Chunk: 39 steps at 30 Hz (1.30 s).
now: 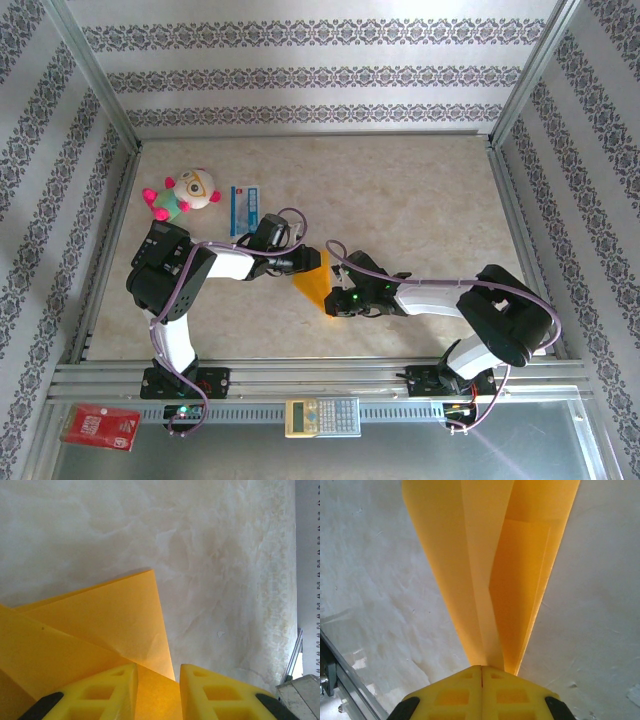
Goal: Fold a paper plane with a square sheet of paper (pick it up from the middle)
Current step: Fourth fold the wing at the center of the table.
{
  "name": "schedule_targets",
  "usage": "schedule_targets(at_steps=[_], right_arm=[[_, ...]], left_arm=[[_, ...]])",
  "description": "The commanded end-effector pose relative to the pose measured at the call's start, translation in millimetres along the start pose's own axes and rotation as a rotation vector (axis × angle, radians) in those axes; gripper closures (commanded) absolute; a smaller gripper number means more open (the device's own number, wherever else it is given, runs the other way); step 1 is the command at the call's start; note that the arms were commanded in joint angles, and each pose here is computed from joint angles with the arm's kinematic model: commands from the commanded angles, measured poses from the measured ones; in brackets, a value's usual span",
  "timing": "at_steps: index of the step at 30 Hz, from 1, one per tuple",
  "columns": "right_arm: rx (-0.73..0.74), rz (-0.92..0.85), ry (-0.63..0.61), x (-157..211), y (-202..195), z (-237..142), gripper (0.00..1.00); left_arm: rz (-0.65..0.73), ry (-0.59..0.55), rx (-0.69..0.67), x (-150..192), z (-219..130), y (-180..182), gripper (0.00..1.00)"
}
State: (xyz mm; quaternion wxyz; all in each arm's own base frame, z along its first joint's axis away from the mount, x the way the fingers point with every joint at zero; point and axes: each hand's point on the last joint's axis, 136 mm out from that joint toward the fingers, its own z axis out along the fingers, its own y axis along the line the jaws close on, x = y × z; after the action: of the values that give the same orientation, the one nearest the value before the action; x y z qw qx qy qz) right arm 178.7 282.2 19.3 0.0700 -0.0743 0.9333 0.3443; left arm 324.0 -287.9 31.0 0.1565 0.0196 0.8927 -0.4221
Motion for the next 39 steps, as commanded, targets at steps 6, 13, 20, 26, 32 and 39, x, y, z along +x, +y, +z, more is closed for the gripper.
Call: schedule_targets(at_steps=[6,13,20,26,32,39], right_arm=[[0.007,0.032,0.010,5.2,-7.5,4.5,0.96],[0.037,0.055,0.033,13.1,-16.9,10.3,0.96],[0.105,0.117,0.074,36.4,-41.8,13.0,0.98],[0.037,0.102,0.033,18.5,-21.4,3.8,0.97],[-0.041,0.084,0.009,7.3,3.6,-4.9,0.97],[0.006,0.105,0.053,25.2,-14.9,3.7,0.97]], left_arm=[[-0.070,0.063,-0.135,23.7,-4.4,40.1,0.70],[-0.071,0.064,-0.136,24.2,-4.3,40.8,0.70],[-0.068,0.063,-0.147,24.3,-5.4,42.0,0.70],[-0.067,0.064,-0.152,24.3,-4.9,43.4,0.70],[-0.065,0.064,-0.151,23.5,-4.9,42.7,0.70],[-0.067,0.064,-0.150,23.9,-4.3,43.5,0.70]])
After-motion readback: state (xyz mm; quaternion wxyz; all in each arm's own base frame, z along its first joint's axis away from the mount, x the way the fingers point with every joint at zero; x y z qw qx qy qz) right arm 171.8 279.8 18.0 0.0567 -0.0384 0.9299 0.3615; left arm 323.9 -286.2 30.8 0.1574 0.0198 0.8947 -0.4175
